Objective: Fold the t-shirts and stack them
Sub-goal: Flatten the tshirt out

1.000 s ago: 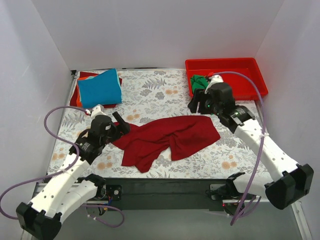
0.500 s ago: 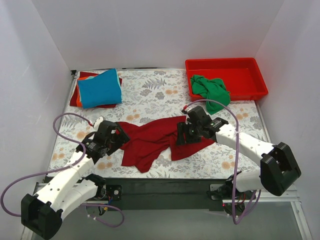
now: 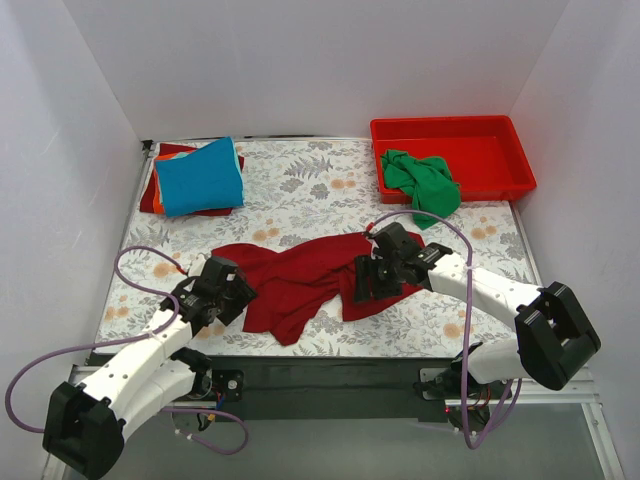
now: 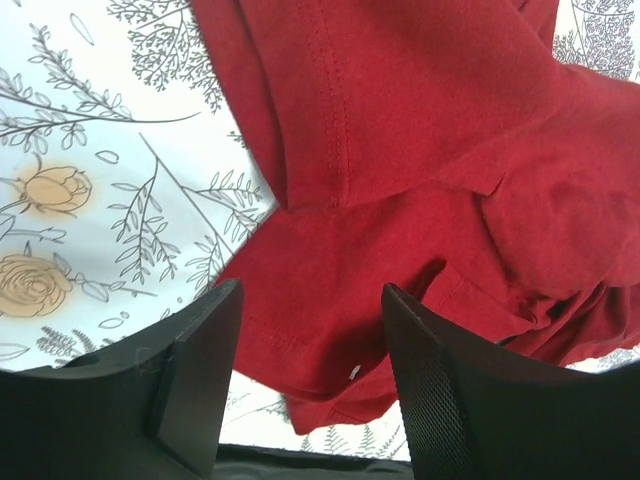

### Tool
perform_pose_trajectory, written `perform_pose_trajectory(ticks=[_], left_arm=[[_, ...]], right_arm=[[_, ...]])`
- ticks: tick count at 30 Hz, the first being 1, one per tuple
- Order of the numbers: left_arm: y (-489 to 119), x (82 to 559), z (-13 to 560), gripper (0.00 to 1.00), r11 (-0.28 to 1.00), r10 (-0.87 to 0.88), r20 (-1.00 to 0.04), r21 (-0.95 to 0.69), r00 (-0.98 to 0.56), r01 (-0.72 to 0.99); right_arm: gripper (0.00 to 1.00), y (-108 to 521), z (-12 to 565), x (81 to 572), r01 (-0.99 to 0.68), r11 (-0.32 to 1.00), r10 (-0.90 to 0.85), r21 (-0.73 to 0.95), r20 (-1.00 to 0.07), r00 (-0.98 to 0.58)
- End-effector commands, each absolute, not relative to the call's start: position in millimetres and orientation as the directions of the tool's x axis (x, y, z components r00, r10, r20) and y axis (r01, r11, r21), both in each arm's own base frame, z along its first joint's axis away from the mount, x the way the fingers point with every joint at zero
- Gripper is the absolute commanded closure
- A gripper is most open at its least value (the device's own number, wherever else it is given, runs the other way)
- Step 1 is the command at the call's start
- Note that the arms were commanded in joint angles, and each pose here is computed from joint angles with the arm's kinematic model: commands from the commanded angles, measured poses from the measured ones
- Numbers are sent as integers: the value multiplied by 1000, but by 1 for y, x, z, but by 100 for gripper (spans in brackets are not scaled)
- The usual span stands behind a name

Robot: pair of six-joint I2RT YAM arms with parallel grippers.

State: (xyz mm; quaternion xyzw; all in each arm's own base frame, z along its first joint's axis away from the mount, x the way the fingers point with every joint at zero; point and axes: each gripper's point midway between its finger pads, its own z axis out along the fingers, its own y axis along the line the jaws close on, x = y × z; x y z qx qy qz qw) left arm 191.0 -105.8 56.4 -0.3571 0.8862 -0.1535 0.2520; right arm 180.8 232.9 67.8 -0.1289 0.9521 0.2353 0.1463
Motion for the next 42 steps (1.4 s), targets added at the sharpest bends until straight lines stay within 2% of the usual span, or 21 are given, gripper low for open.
perform_pose_trajectory(ticks=[1,7,13,33,37,42], left_arm=[[-109,203,57,44,678,-729,-352,-484,-587,-552],[-108,213,55,52,694,-717,-386,-474,-581,-542],[-106,221,49,52,686,-724,-370,-477,-582,-550],[-99,220,36,58,680,-730,-357,-467,-582,-566],[-98,220,32,60,680,-730,-359,-467,-581,-566],[-95,220,27,70,684,-727,-369,-467,-579,-561]], right_arm=[[34,237,69,178,-312,845,-167,434,-340,-926],[35,239,66,171,-358,829,-217,430,-342,-914],[35,255,69,159,-442,810,-310,387,-357,-881],[36,272,50,147,-500,813,-403,298,-331,-853],[36,275,47,148,-515,810,-421,280,-333,-843],[38,283,42,150,-546,803,-458,240,-337,-822]])
